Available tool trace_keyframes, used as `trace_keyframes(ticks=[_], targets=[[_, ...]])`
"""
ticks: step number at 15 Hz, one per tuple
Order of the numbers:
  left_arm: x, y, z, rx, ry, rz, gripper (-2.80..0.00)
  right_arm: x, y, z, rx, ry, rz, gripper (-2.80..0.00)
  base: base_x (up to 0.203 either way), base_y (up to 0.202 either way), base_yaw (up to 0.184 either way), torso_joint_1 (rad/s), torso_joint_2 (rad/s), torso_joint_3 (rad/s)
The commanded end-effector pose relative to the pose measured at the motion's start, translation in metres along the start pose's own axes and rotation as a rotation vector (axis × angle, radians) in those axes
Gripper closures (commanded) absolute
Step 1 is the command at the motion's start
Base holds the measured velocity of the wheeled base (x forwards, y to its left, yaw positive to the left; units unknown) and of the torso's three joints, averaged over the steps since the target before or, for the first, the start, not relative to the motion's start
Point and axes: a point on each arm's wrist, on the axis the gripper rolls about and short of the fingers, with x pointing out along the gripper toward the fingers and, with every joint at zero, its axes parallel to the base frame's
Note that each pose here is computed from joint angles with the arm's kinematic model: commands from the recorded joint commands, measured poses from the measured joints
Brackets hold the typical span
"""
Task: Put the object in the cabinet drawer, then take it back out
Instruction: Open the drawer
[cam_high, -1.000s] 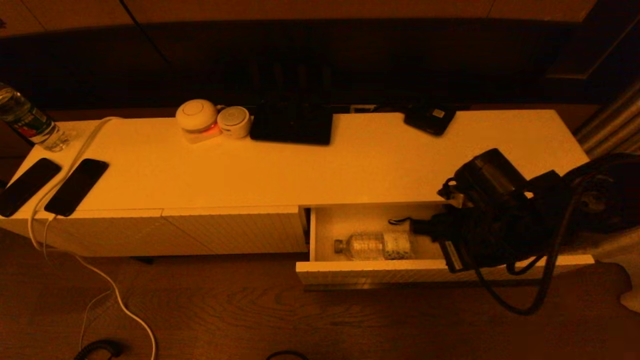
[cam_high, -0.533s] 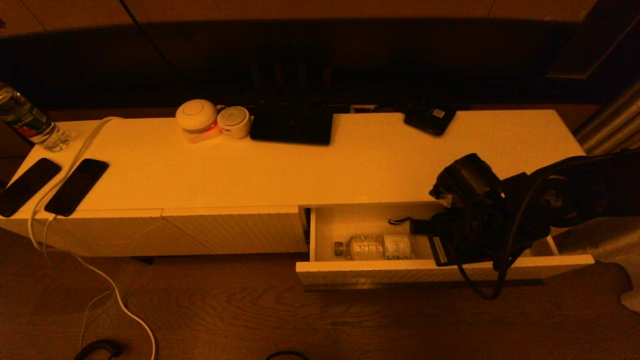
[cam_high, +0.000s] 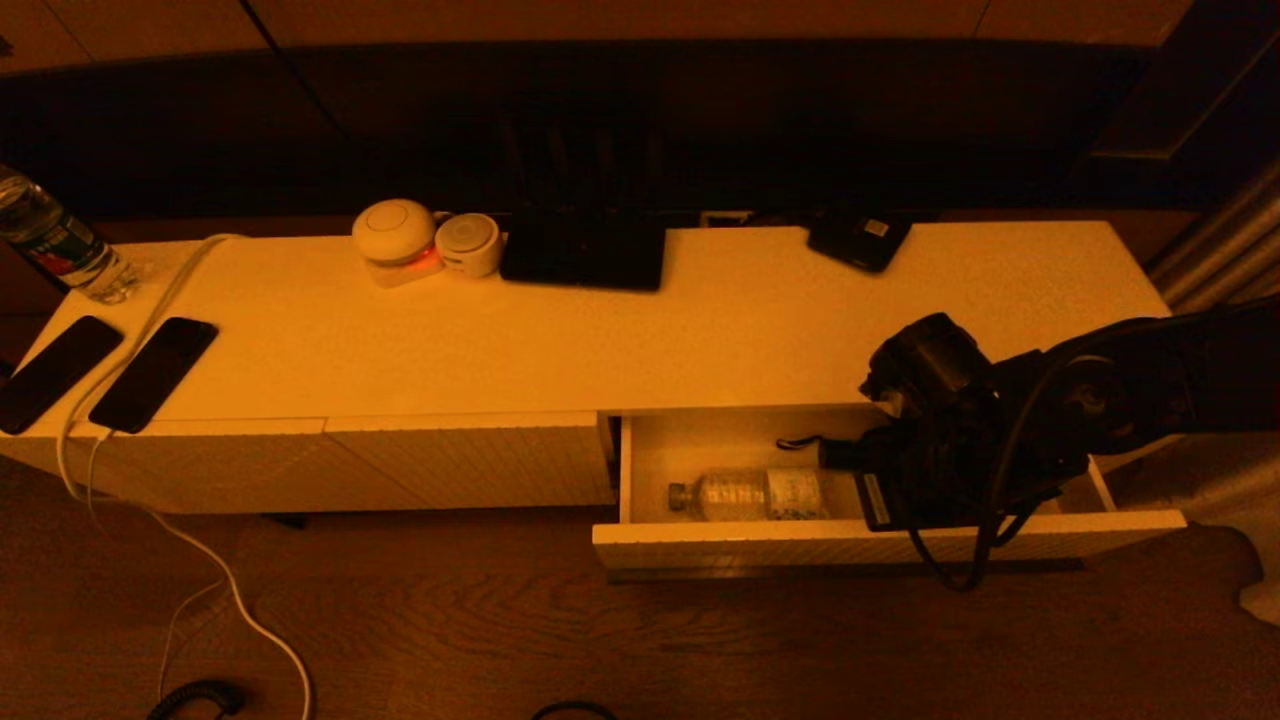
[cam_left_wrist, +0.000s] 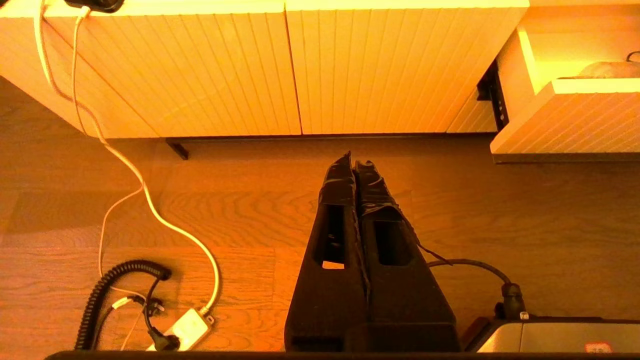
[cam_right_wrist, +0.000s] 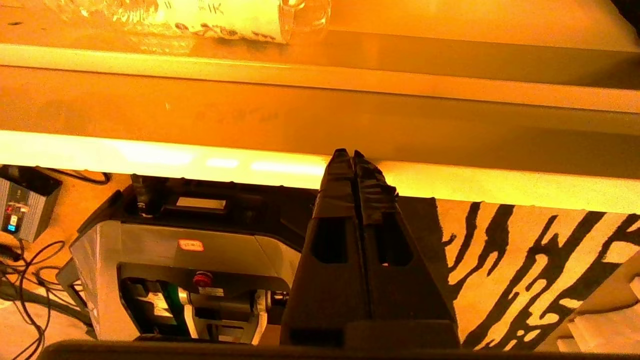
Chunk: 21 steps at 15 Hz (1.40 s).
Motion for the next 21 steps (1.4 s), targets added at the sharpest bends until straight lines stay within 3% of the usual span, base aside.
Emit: trace_keyframes(ticks=[1,9,14,17,21], targets=[[0.0,0.0,0.0,0.0,0.0,0.0,0.0,0.002,-0.001,0.001,0.008,0.0,-0.008,0.0,0.0,0.0,0.0,0.0,0.0,0.0],[0.0,0.0,0.0,0.0,0.0,0.0,0.0,-0.051,-0.009,-0.002,0.007,-0.052,0.028,0.0,0.0,0.0,0.0,0.0,0.0,0.0],[0.0,0.0,0.0,0.0,0.0,0.0,0.0,-0.022,-0.001,0.011,0.026,-0.018,0.005,0.0,0.0,0.0,0.0,0.0,0.0,0.0],[0.0,0.0,0.0,0.0,0.0,0.0,0.0,0.0,0.005,0.019,0.079,-0.007,-0.004,0.0,0.0,0.0,0.0,0.0,0.0,0.0],[0.0,0.0,0.0,0.0,0.0,0.0,0.0,0.007,0.0,0.026,0.104,-0.037,-0.003,0.0,0.0,0.0,0.0,0.0,0.0,0.0]])
